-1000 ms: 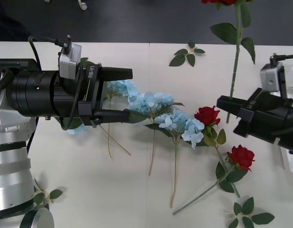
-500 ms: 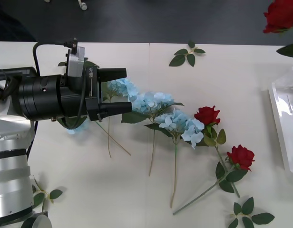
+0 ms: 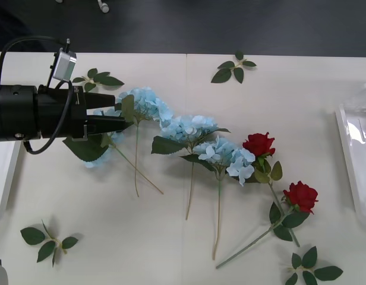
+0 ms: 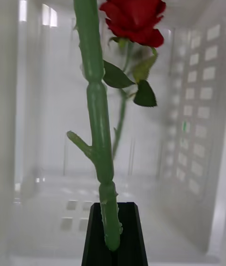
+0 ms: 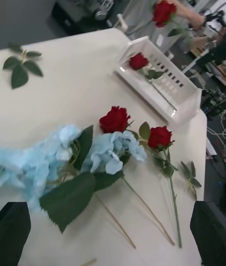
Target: Put the red flowers into the right box and the blue flowers into the left box
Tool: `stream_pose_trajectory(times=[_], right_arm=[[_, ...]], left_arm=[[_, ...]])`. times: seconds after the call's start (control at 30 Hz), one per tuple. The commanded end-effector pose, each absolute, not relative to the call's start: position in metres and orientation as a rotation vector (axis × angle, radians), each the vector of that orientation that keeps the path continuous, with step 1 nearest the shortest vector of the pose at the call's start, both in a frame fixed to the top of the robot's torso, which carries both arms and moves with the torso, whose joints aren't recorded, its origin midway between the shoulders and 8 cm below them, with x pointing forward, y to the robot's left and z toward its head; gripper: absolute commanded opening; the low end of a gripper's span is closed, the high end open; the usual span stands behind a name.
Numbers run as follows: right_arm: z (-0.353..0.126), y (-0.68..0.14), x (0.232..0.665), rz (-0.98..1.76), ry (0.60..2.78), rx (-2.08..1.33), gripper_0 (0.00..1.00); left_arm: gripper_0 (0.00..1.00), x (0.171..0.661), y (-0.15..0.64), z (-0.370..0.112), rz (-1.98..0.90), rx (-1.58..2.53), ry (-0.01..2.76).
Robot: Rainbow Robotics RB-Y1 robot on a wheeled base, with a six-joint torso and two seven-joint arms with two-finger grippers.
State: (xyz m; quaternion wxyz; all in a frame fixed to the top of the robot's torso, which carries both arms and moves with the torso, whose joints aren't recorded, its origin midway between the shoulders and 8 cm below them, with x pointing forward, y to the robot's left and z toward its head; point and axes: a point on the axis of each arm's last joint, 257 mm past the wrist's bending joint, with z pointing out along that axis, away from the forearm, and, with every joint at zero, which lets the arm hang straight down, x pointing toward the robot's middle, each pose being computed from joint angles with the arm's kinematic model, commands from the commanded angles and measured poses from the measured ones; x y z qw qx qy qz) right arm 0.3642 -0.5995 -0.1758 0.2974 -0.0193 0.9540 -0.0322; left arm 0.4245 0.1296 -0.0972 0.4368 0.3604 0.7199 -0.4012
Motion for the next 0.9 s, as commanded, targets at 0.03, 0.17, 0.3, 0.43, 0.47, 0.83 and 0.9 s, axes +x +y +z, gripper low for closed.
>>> stream_pose_trajectory(times=[0.03,0.17,0.3,0.43,0.47,0.83,0.9], right_arm=[[-0.183,-0.629,0.358,-0.183,2.575,0.025,0.0],[-0.21,-0.638,0.356,-0.238,2.601,0.035,0.0],[-0.227,-0.636,0.359,-0.234,2.612,0.046,0.0],[-0.238,-0.63,0.361,-0.215,2.632,0.093,0.02],[-0.238,-0.629,0.361,-0.212,2.634,0.093,0.1],[-0.235,-0.617,0.366,-0.167,2.628,0.101,0.51],[-0.231,-0.602,0.371,-0.127,2.625,0.076,0.51]], left_arm=[[1.0,0.428,0.153,-0.1,-0.939,0.749,1.916],[1.0,0.43,0.162,-0.112,-0.914,0.618,2.023],[1.0,0.422,0.162,-0.128,-0.973,0.483,2.122],[1.0,0.415,0.166,-0.143,-0.969,0.365,2.208],[1.0,0.412,0.168,-0.149,-0.96,0.323,2.239],[1.0,0.38,0.167,-0.202,-0.754,-0.056,2.463],[1.0,0.376,0.168,-0.207,-0.714,-0.144,2.48]])
